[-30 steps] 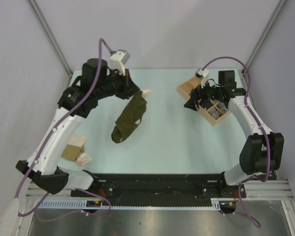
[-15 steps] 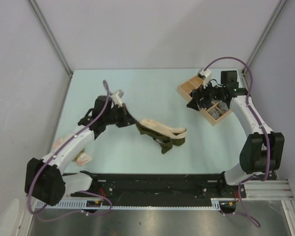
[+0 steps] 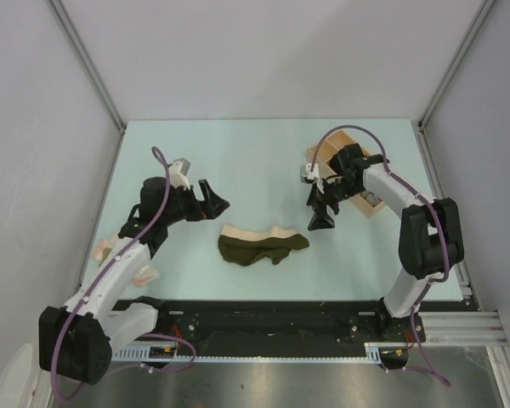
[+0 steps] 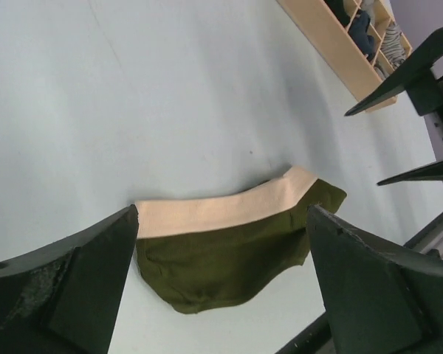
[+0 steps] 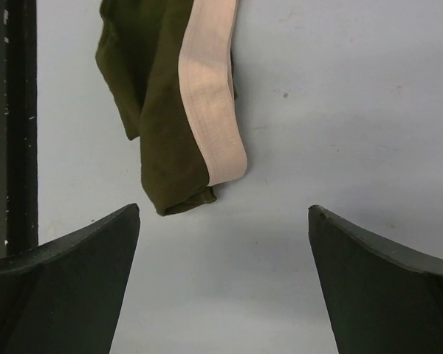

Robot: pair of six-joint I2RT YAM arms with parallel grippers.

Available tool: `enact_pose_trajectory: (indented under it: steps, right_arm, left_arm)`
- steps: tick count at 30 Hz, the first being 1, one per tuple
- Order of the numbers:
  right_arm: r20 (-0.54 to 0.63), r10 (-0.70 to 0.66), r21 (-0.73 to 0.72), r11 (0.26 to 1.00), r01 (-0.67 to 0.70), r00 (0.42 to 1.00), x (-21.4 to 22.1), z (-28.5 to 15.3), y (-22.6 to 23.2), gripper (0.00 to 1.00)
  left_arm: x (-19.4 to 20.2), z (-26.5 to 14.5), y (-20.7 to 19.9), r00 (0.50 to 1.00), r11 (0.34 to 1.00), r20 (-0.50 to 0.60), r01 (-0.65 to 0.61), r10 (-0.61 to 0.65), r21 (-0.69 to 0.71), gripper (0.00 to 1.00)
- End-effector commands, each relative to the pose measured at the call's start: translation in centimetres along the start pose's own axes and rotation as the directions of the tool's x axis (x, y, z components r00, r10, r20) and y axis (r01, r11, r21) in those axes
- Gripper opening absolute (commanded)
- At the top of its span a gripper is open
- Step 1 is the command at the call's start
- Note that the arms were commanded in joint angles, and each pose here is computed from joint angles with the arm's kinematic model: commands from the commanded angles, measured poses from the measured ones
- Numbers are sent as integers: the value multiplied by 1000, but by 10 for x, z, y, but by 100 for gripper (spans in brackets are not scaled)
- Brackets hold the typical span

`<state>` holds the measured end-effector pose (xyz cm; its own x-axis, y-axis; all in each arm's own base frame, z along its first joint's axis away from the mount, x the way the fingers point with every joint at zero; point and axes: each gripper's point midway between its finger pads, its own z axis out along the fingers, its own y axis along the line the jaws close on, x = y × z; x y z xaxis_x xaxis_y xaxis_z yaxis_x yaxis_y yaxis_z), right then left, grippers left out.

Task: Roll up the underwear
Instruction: Move the underwear to the center of the board, then flatten out the underwear at the center of the board.

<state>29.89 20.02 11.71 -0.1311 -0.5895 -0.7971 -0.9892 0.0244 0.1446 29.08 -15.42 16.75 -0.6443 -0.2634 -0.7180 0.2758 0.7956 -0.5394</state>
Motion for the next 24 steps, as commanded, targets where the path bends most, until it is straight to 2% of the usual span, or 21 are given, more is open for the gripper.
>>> enact_pose_trajectory:
  steps: [1, 2, 4, 5, 7, 8, 11, 16, 21, 23, 24]
  right_arm:
    - [-75, 36, 42, 999, -33, 997, -4, 21, -10, 100]
    - [-80, 47, 66, 997, -42, 996, -13, 32, -16, 100]
    - [-96, 139, 93, 987, -130, 986, -16, 41, -27, 98]
    - [-92, 266, 108, 961, -256, 960, -16, 44, -26, 94]
    - [-119, 379, 140, 921, -363, 918, -6, 52, -36, 89]
    - [-169, 503, 158, 863, -480, 848, 10, 58, -29, 83]
    - [-219, 583, 220, 811, -542, 783, 28, 62, -26, 83]
    - [-290, 648, 213, 761, -613, 704, 49, 69, -11, 82]
    - [-311, 672, 129, 730, -671, 672, 48, 79, 9, 75]
    - [-309, 676, 86, 721, -688, 669, 43, 83, 15, 69]
    - [-306, 676, 73, 719, -692, 670, 41, 84, 16, 66]
  left_arm:
    - [10, 21, 10, 989, 998, -134, -70, 70, 3, 100]
    - [32, 31, 21, 973, 999, -232, -12, 5, -31, 100]
    - [49, 38, 21, 958, 1000, -286, 24, -26, -9, 91]
    - [56, 42, 27, 951, 998, -302, 52, -60, -33, 88]
    - [67, 45, 30, 943, 997, -323, 69, -77, -34, 81]
    - [77, 47, 32, 936, 996, -340, 80, -90, -43, 78]
    - [88, 51, 37, 923, 995, -373, 80, -99, -65, 73]
    - [102, 60, 40, 903, 994, -418, 71, -99, -83, 68]
    - [116, 61, 42, 887, 994, -451, 65, -99, -90, 63]
    - [118, 62, 42, 885, 994, -455, 69, -100, -85, 62]
    - [119, 63, 41, 884, 994, -457, 71, -101, -83, 58]
